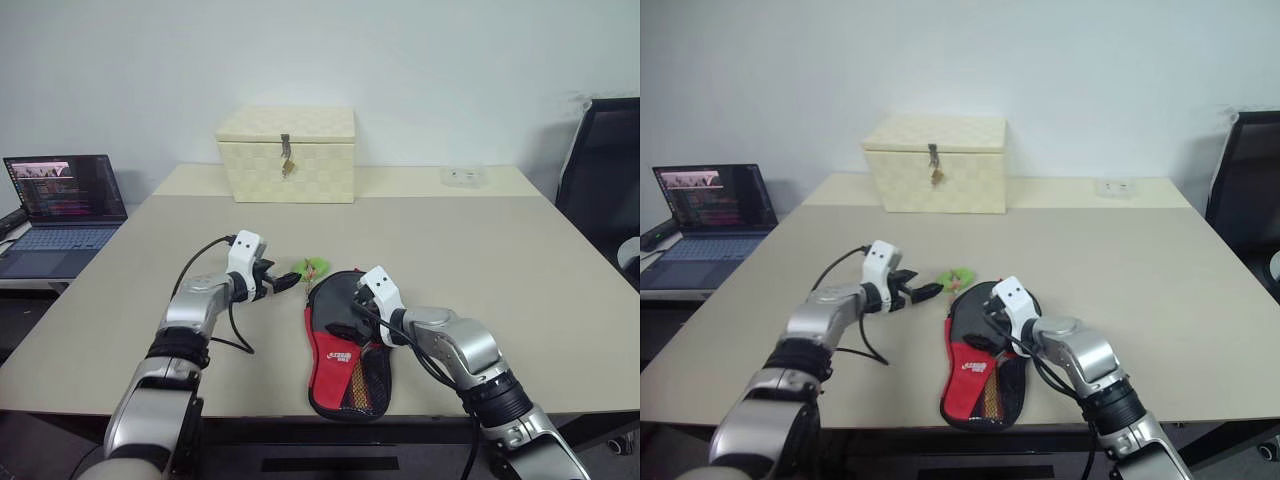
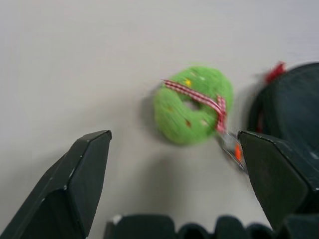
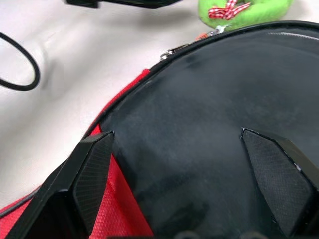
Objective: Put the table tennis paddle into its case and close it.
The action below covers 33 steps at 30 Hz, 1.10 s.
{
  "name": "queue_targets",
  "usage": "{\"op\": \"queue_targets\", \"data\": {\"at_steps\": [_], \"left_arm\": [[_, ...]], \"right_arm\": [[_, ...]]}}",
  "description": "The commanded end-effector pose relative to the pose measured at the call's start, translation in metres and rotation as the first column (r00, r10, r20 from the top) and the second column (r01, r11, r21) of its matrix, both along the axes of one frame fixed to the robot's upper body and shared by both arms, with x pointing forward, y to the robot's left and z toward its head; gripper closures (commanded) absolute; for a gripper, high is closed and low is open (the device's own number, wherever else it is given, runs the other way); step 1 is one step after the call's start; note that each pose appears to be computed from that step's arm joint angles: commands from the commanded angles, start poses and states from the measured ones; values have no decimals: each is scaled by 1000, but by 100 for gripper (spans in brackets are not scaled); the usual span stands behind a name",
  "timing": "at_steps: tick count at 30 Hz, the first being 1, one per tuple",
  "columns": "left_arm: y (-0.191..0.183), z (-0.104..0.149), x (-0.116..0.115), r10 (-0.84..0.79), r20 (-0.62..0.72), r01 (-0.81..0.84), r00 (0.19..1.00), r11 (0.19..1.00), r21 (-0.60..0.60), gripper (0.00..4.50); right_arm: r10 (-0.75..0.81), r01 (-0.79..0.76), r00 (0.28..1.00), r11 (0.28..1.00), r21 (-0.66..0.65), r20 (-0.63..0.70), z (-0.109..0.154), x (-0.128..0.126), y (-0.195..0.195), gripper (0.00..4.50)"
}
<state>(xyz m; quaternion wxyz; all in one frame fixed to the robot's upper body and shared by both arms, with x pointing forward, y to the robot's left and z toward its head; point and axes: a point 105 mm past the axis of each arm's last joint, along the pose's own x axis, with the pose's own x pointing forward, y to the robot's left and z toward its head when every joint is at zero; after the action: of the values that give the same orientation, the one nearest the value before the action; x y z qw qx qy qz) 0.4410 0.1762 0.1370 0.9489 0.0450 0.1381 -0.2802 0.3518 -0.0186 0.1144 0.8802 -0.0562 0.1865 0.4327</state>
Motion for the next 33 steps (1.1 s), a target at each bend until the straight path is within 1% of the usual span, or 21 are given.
{"op": "queue_targets", "data": {"at_steps": [1, 9, 14, 17, 19, 22, 23, 24, 27, 28, 30, 33], "left_arm": [[-4, 6, 12, 25, -12, -25, 1000, 1000, 9, 4], [-12, -7, 17, 65, -60, -63, 996, 997, 42, 4], [-22, -7, 19, 58, -60, -55, 997, 998, 44, 4], [-30, -5, 20, 45, -50, -43, 998, 998, 44, 61], [-32, -5, 20, 40, -49, -38, 998, 998, 42, 125], [-35, -4, 20, 32, -48, -30, 998, 999, 43, 244], [-35, -4, 20, 31, -48, -28, 998, 999, 43, 273], [-36, -4, 20, 30, -47, -27, 998, 999, 43, 311], [-36, -4, 20, 29, -46, -27, 999, 999, 43, 427], [-36, -4, 20, 28, -46, -26, 999, 999, 44, 448], [-36, -4, 20, 28, -46, -26, 999, 999, 46, 448], [-36, -3, 21, 31, -38, -29, 999, 997, 65, 448]], "right_arm": [[-11, 11, 1000, 1000, -5, 20, 5, -2, 1, 0], [-35, 35, 999, 999, -14, 10, 0, -5, -1, 0], [-41, 41, 999, 999, -16, 12, 0, -6, -1, 0], [-48, 48, 999, 999, -15, 16, 1, -5, -1, 0], [-51, 51, 999, 999, -15, 15, 0, -5, -1, 0], [-56, 57, 998, 998, -14, 14, 0, -5, -1, 0], [-58, 58, 998, 998, -13, 14, 0, -5, -1, 0], [-60, 61, 998, 998, -12, 16, 1, -5, -1, 0], [-75, 75, 996, 997, 1, 43, 8, -1, 0, 0], [-80, 79, 996, 997, 3, 48, 10, 0, 0, 0], [-77, 78, 996, 997, -21, 53, 6, 1, 0, 0], [-88, 90, 996, 992, -91, 25, -14, 4, -7, 0]]}}
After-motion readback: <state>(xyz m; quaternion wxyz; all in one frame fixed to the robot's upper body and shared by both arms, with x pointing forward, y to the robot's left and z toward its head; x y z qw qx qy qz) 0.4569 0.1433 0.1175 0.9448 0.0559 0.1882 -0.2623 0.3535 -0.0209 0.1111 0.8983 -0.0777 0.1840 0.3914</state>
